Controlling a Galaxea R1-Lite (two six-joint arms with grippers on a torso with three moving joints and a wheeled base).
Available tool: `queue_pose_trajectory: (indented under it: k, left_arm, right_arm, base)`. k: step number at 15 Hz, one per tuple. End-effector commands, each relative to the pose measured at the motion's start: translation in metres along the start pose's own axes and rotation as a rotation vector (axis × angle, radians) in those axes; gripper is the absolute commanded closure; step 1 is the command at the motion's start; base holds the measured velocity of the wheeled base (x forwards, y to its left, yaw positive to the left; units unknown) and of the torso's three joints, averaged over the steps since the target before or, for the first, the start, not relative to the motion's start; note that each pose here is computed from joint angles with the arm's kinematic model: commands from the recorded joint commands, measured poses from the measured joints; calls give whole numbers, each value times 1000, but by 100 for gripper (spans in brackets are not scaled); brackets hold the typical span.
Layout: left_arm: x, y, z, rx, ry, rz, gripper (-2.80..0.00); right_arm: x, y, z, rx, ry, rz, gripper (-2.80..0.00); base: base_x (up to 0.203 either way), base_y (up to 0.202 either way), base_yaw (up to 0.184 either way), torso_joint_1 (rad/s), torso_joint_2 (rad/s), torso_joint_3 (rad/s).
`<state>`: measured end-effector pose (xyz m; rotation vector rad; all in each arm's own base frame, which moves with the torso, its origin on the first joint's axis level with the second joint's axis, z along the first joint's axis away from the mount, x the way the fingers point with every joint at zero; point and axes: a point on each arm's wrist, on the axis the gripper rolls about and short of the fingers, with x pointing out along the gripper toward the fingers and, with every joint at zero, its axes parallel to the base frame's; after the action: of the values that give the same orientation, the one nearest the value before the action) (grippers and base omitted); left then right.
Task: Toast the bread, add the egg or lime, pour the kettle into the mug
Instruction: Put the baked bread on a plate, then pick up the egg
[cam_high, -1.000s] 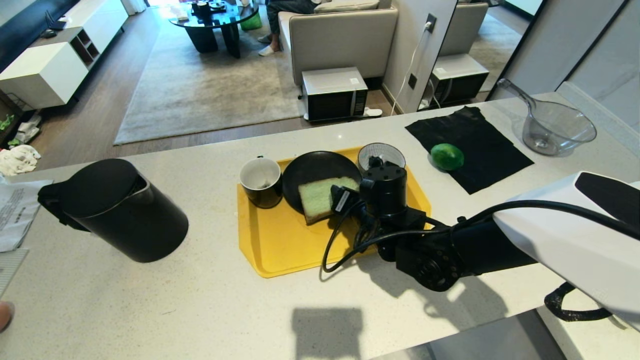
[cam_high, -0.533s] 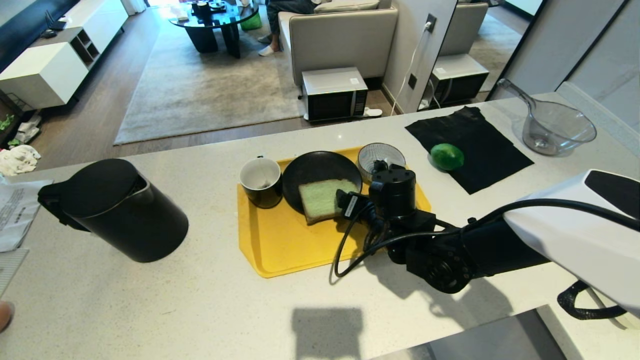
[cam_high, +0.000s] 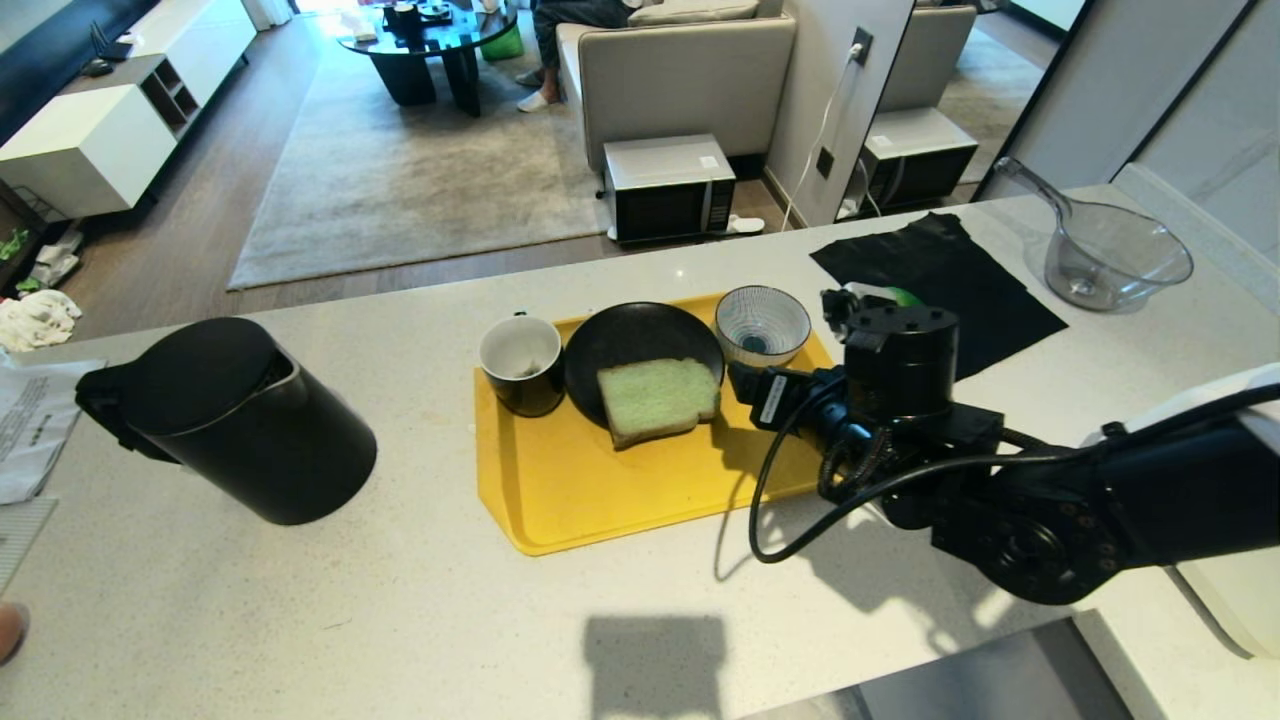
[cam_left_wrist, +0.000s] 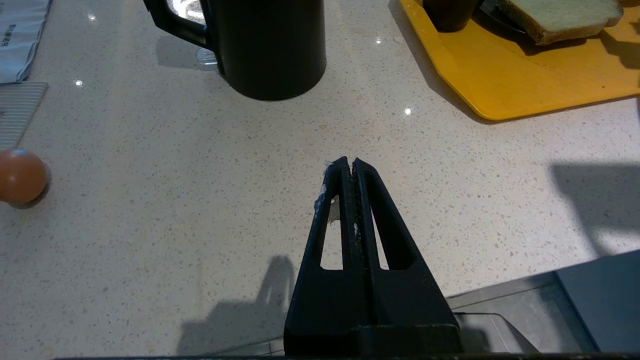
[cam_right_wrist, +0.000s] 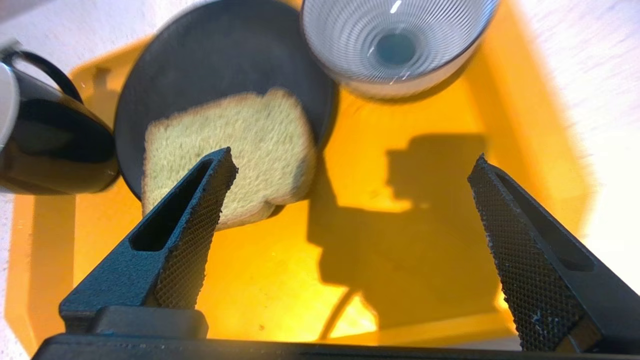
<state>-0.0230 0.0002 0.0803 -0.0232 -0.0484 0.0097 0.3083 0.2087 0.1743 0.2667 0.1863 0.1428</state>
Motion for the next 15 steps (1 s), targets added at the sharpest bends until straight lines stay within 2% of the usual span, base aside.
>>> queue_pose_trajectory:
  k: [1,8,9,12,15]
  left_arm:
    - [1,0,-5,0,15,1,0]
    - [1,0,-5,0,15,1,0]
    - [1,0,-5,0,15,1,0]
    - [1,0,-5,0,15,1,0]
    - [1,0,-5,0,15,1,0]
  right_arm:
    - [-35,-8,37,25,-88,19,-280]
    - [-115,-38,85,1,-228,56,-280]
    - [-124,-41,93,-3,-258,72,0]
    - [-145,-48,114,-44,-334,110,0]
    - [-168,-64,134,-126,-417,156,0]
  base:
    - [0,0,0,0,0,0]
    - [0,0,0,0,0,0]
    - [0,0,0,0,0,0]
    - [0,0,0,0,0,0]
    - [0,0,0,0,0,0]
